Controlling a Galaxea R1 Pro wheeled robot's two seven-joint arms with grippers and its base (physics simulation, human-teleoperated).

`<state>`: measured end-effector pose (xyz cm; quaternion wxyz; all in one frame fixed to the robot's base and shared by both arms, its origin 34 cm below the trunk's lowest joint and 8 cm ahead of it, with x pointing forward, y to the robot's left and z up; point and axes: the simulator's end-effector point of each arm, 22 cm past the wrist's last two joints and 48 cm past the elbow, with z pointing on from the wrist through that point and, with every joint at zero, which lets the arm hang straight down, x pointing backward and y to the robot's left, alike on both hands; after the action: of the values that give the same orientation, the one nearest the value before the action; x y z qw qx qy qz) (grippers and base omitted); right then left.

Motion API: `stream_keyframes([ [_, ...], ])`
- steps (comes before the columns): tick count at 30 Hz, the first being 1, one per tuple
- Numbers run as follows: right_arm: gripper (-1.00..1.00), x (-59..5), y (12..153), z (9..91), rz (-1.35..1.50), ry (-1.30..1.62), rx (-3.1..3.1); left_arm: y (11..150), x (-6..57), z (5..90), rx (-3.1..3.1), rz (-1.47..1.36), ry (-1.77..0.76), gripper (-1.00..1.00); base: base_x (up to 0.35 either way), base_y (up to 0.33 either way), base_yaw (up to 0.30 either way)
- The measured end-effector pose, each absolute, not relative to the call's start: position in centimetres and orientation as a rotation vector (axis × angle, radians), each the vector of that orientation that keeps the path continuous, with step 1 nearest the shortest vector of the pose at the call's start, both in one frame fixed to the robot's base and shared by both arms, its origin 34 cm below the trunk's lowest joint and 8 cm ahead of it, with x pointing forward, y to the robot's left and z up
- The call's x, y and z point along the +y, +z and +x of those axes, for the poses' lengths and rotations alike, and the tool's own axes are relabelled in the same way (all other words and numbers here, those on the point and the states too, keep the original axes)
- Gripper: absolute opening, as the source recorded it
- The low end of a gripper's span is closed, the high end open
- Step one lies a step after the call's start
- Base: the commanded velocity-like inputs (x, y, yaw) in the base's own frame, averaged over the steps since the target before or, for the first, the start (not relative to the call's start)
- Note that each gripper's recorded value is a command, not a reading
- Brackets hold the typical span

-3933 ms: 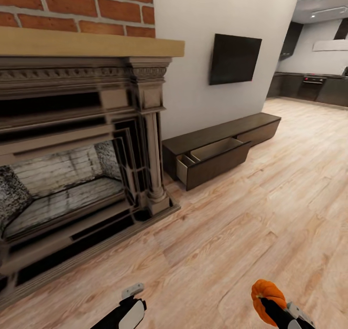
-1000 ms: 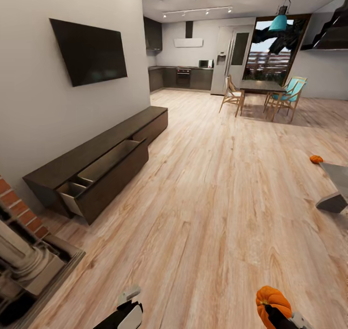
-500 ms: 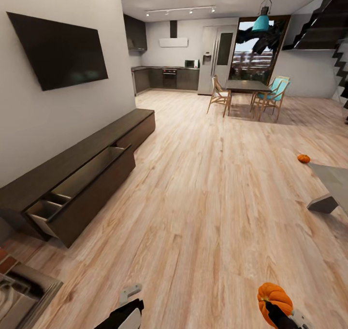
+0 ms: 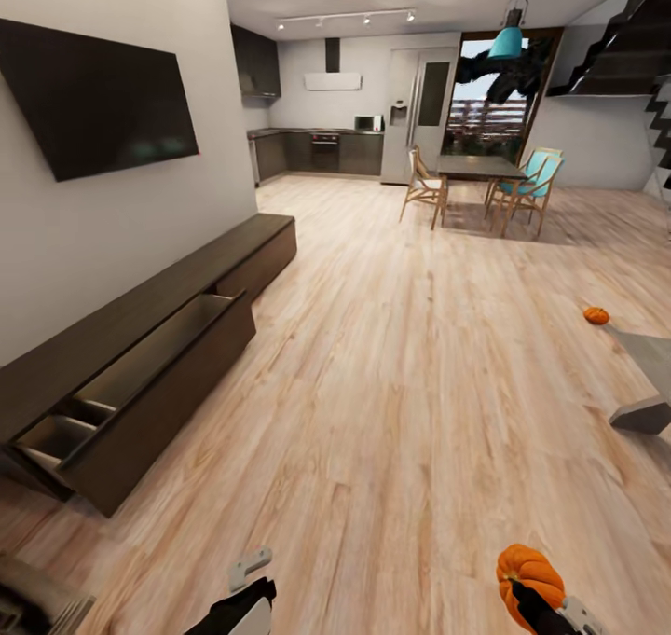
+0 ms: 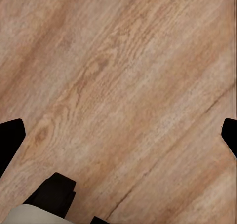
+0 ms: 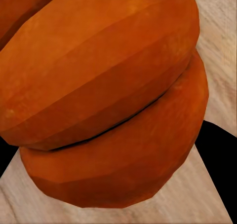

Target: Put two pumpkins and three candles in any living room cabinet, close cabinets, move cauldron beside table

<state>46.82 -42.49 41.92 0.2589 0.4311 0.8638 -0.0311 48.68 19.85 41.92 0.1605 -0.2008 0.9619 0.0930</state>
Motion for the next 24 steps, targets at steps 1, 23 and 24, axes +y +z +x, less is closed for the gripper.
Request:
stream_keyframes([
  [1,-1.0,-42.44,41.87,46.76,1.171,-0.085,2.343,41.92,19.91,48.71,2.745,-0.575,0.267,1.0,0.35,0.0,-0.213],
  [23,-1.0,-42.44,41.46,46.32,1.168,-0.096,2.356,41.54,19.97,48.39,2.751,-0.577,0.272,1.0,0.35,0.0,-0.234],
  [24,-1.0,-42.45,41.46,46.31,1.168,-0.096,2.356,41.53,19.96,48.38,2.751,-0.577,0.272,1.0,0.35,0.0,-0.028],
])
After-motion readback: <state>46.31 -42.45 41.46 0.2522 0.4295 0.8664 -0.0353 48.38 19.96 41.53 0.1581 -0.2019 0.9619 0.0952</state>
